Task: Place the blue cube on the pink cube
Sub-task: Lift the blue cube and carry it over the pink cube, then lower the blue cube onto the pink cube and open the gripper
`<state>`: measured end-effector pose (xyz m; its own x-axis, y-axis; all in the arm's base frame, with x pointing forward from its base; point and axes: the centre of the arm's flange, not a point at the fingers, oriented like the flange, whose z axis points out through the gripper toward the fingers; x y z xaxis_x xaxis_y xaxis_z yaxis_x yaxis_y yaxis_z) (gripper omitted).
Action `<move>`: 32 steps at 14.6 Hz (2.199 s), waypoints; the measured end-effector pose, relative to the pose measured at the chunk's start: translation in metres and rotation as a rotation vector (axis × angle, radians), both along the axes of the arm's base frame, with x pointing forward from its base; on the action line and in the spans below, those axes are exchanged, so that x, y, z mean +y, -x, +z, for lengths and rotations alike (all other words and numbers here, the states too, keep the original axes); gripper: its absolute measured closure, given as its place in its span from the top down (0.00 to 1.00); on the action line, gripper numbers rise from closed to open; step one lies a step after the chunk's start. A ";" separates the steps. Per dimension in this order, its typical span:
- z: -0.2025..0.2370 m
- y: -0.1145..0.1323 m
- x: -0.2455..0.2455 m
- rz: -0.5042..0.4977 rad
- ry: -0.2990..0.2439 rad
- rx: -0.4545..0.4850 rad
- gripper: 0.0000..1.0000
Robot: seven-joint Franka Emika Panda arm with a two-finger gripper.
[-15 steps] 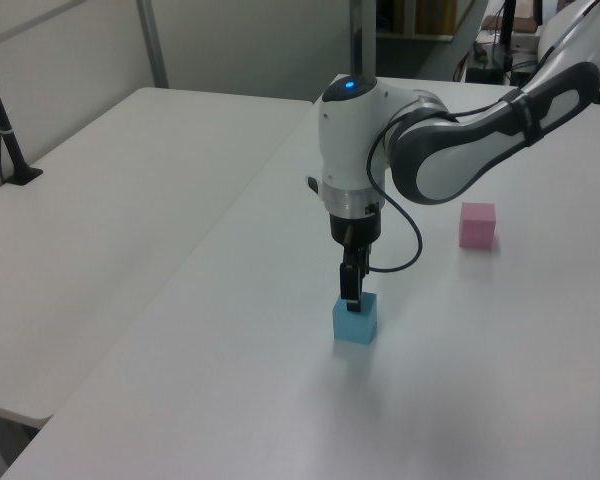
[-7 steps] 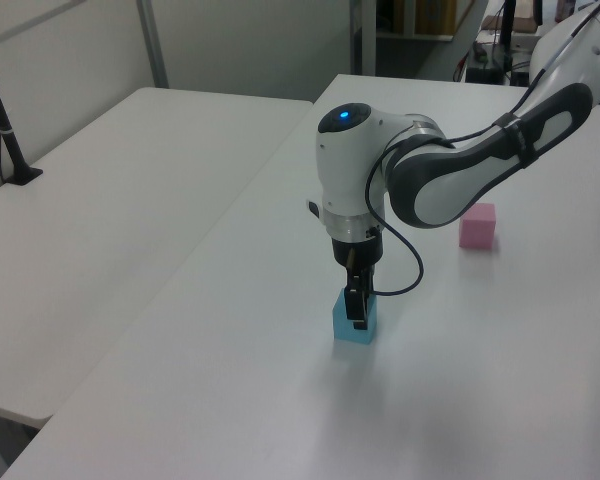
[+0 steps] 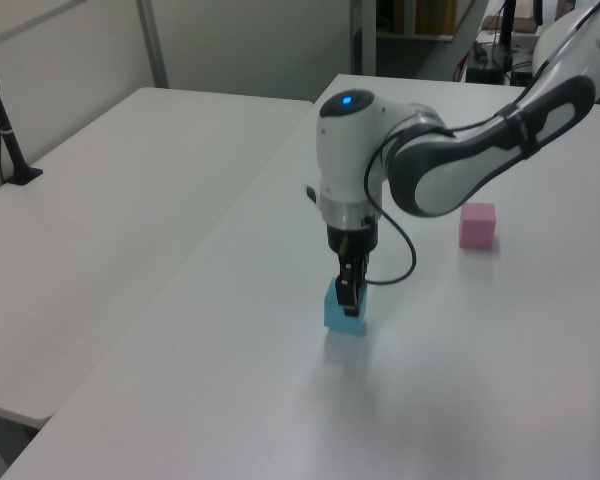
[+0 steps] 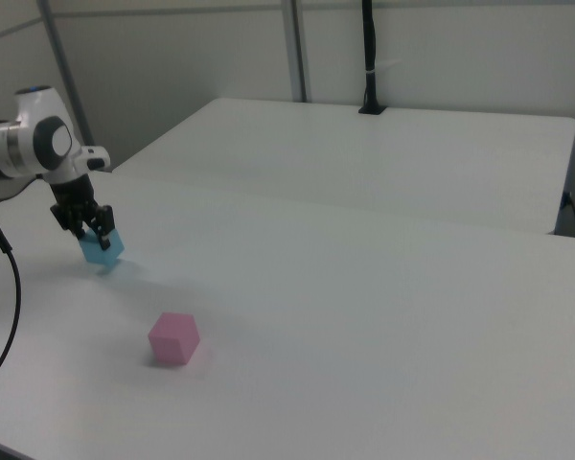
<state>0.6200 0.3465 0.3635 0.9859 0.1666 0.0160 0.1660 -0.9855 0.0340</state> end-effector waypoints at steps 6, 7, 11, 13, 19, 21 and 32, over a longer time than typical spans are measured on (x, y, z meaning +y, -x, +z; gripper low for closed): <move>0.142 0.017 -0.085 -0.056 -0.004 -0.049 0.56; 0.157 0.025 -0.109 -0.062 0.002 -0.042 0.56; 0.161 0.054 -0.210 -0.022 0.043 0.062 0.56; 0.133 0.069 -0.243 -0.004 0.056 0.134 0.56; 0.058 0.087 -0.287 0.018 0.070 0.211 0.56; 0.054 0.087 -0.304 0.020 0.074 0.214 0.56; 0.039 0.094 -0.318 0.039 0.069 0.245 0.55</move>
<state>0.5257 0.0290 0.4024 0.9518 0.1967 -0.2352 0.2151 -0.9750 0.0550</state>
